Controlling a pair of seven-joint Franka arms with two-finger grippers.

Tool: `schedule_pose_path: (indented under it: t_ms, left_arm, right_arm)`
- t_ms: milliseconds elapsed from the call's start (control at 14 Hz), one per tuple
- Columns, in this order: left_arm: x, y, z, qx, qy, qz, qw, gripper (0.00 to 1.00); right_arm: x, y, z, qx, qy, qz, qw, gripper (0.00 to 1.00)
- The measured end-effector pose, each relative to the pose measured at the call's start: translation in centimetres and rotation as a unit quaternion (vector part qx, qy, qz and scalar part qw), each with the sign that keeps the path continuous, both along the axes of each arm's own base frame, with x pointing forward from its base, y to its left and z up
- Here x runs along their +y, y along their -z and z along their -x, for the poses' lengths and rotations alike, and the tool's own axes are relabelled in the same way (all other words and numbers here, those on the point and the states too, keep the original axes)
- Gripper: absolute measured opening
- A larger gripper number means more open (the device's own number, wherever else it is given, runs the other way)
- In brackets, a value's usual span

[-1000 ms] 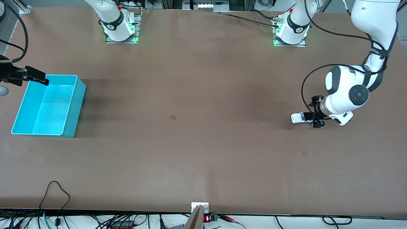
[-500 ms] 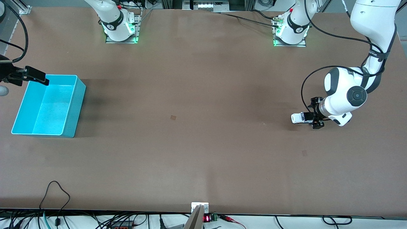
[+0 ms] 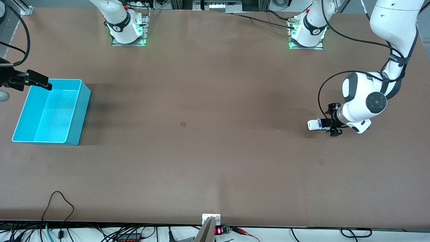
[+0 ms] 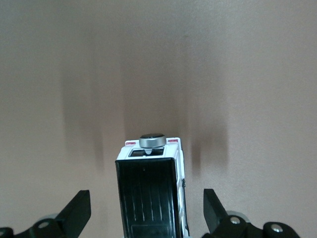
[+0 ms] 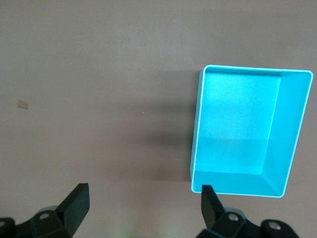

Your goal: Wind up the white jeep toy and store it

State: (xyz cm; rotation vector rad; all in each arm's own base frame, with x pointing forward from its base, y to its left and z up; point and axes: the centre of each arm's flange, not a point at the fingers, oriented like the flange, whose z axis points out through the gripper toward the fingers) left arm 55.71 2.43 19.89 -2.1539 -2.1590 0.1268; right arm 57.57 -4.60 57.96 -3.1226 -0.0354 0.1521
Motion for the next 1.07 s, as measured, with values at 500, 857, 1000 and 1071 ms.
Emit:
schedule_pose_path:
  t_ms: [500,857,1000,1071]
  left_arm:
    - [-0.08,0.87,0.78,0.011,-0.018,-0.002,1.0,1.0]
    - [-0.08,0.79,0.64,0.004,-0.023,-0.002,1.0,0.97]
    - [-0.08,0.74,0.55,0.0,-0.023,-0.002,1.0,0.96]
    - [-0.09,0.76,0.55,-0.001,-0.023,-0.002,1.0,0.94]
  right_arm:
    - [0.0,0.02,0.01,0.001,0.0,0.0,1.0,1.0]
    - [0.01,0.02,0.01,0.001,0.0,0.0,1.0,1.0]
    - [0.0,0.02,0.01,0.001,0.0,0.0,1.0,1.0]
    - [0.0,0.02,0.01,0.001,0.0,0.0,1.0,1.0]
